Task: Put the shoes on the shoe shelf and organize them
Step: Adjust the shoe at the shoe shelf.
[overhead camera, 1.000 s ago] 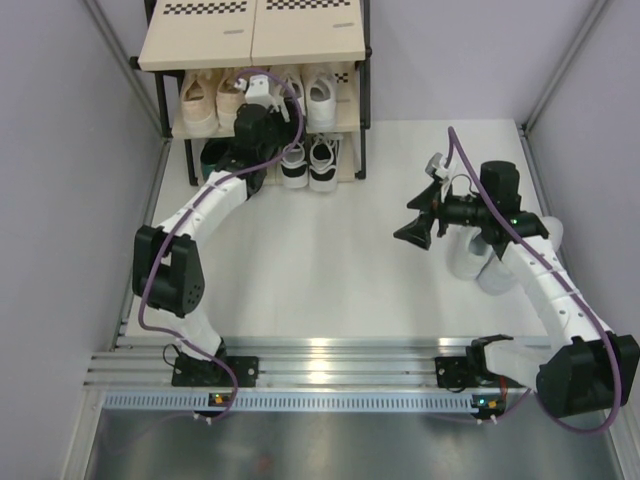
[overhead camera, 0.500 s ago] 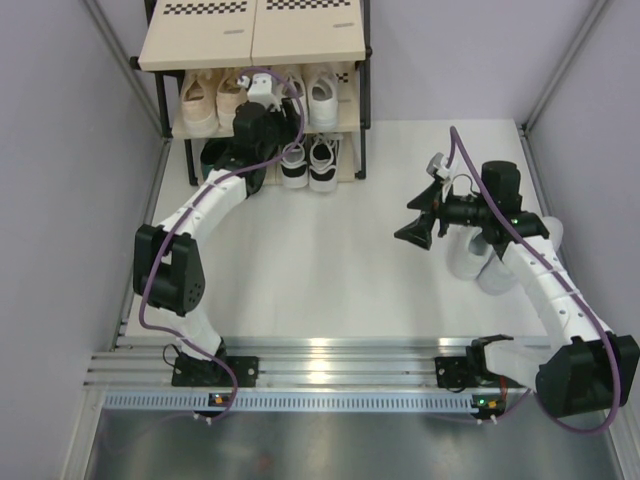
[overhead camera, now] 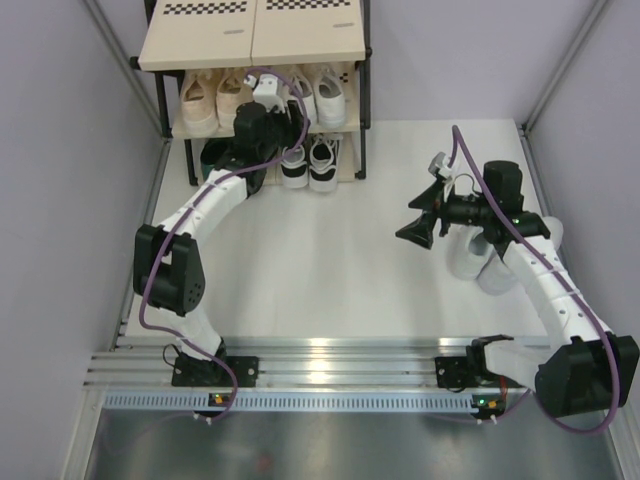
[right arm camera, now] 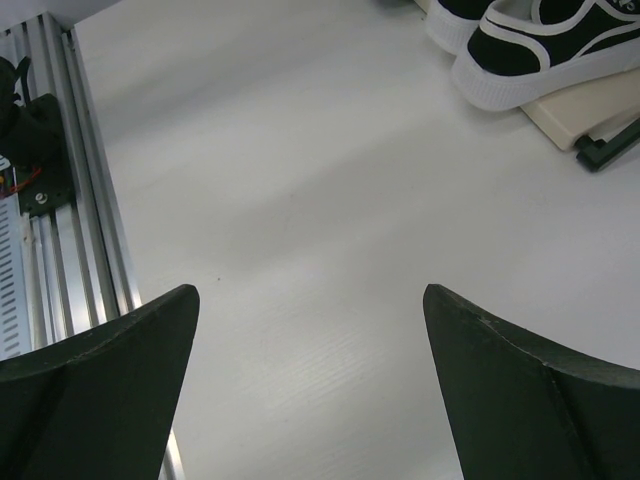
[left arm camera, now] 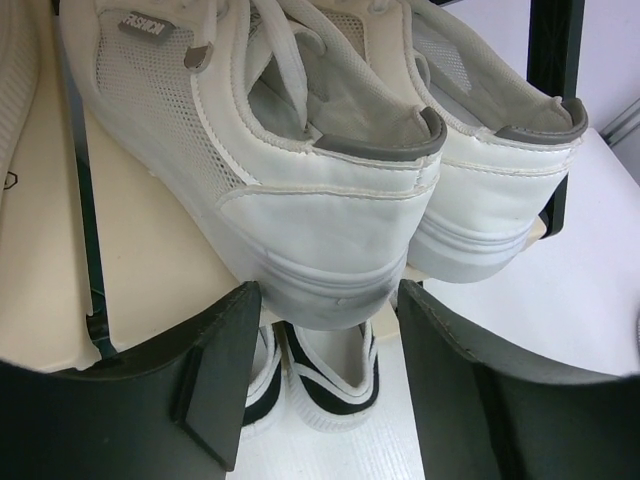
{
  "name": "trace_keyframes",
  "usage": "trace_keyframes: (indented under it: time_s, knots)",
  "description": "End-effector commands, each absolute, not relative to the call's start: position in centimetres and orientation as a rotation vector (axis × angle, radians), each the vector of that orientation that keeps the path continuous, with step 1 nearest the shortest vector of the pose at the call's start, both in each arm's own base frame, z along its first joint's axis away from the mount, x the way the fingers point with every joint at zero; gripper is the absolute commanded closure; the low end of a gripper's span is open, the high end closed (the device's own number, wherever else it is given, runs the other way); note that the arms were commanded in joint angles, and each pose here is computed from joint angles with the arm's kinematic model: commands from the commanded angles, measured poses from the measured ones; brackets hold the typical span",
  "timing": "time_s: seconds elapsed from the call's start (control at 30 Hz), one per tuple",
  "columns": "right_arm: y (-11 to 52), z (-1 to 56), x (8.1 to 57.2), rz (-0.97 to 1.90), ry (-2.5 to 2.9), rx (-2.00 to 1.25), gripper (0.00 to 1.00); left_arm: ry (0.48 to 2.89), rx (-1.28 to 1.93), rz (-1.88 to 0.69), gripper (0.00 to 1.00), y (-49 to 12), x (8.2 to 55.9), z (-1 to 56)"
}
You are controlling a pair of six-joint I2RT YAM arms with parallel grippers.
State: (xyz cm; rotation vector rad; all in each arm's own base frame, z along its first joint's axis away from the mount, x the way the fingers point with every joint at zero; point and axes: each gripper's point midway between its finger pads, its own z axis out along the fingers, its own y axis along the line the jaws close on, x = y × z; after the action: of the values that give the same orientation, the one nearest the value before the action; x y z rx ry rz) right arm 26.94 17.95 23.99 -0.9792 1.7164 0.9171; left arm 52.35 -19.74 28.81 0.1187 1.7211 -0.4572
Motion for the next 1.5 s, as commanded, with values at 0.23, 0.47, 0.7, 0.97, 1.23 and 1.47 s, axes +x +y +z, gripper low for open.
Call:
trace_keyframes:
  time_s: [0.23, 0.47, 0.7, 0.97, 1.23, 1.47]
  knots:
    - [17.4, 25.3, 27.1, 0.885, 1.643, -0.996, 0.07, 1.571, 0.032, -0.516, 0.22, -19.1, 50.2, 35.7]
    - [17.3, 25.3, 27.2, 0.884, 1.645, -0.992, 0.07, 1.543, -0.114, -0.550, 0.17, -18.2, 50.5, 36.2]
    - [17.1, 25.4, 27.3, 0.878, 1.648, -0.982, 0.07, 1.560, -0.134, -0.509, 0.17, -18.4, 53.0, 34.9]
    - [16.9, 25.3, 27.5, 0.878, 1.653, -0.977, 0.07, 1.592, -0.106, -0.512, 0.16, -19.4, 54.4, 33.1]
    - [16.9, 25.1, 27.6, 0.881, 1.658, -0.976, 0.07, 1.587, -0.110, -0.461, 0.15, -19.7, 55.4, 32.7]
    - [16.7, 25.1, 27.6, 0.878, 1.660, -0.968, 0.07, 1.596, -0.136, -0.383, 0.26, -19.1, 56.0, 31.7]
